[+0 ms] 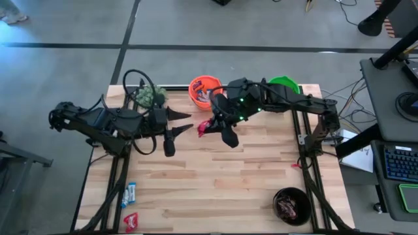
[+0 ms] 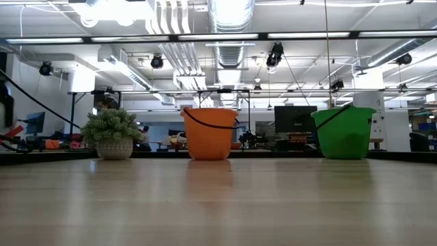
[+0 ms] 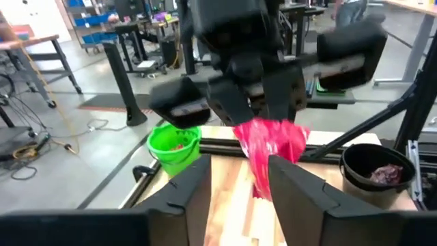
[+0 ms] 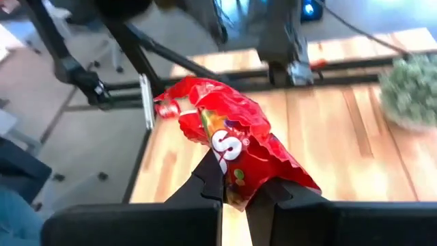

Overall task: Organize candy in baskets
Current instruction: Put the red candy into the green bucket

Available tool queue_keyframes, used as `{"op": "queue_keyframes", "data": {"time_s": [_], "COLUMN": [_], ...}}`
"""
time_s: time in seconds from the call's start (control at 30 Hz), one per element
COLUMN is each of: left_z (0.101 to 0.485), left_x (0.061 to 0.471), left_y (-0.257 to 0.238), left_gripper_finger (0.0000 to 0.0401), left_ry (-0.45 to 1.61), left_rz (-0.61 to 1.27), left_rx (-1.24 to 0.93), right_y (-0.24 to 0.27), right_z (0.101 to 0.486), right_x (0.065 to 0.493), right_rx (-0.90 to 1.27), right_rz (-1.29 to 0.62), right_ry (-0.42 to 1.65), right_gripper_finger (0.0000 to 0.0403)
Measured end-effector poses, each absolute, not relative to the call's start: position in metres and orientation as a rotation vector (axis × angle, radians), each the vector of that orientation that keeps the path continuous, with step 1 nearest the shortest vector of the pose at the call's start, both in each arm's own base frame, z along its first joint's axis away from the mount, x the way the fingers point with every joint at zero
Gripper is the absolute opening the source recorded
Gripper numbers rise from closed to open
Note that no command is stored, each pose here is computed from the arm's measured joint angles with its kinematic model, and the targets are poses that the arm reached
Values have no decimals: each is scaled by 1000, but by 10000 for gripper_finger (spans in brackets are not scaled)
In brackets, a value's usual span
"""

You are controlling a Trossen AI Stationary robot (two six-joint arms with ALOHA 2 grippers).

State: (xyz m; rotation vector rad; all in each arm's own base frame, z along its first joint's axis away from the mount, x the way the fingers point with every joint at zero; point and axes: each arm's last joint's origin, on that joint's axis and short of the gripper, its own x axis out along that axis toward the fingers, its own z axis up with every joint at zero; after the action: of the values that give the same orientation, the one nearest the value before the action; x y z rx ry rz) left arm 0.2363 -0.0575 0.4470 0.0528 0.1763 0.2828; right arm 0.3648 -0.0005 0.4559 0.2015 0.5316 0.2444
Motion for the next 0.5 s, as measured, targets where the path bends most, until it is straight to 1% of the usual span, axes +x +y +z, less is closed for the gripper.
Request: {"op": "queue_keyframes", "data": {"time_s": [0.17, 0.33, 0.5], "left_z": [445, 442, 437], "left_x": [236, 235, 238], "left_y": [-57, -56, -57], "left_gripper_finger": [143, 142, 139], "left_ry": [199, 234, 276], "left_rz": [295, 311, 312], "left_rx": [107, 149, 180], "right_y": [-2, -2, -3], "right_z": [452, 450, 455], "right_x": [343, 318, 295], "right_rx": [228, 289, 339], "right_rz": [157, 52, -23], "right_ry": [681, 836, 907], "right_gripper_finger": [17, 17, 17]}}
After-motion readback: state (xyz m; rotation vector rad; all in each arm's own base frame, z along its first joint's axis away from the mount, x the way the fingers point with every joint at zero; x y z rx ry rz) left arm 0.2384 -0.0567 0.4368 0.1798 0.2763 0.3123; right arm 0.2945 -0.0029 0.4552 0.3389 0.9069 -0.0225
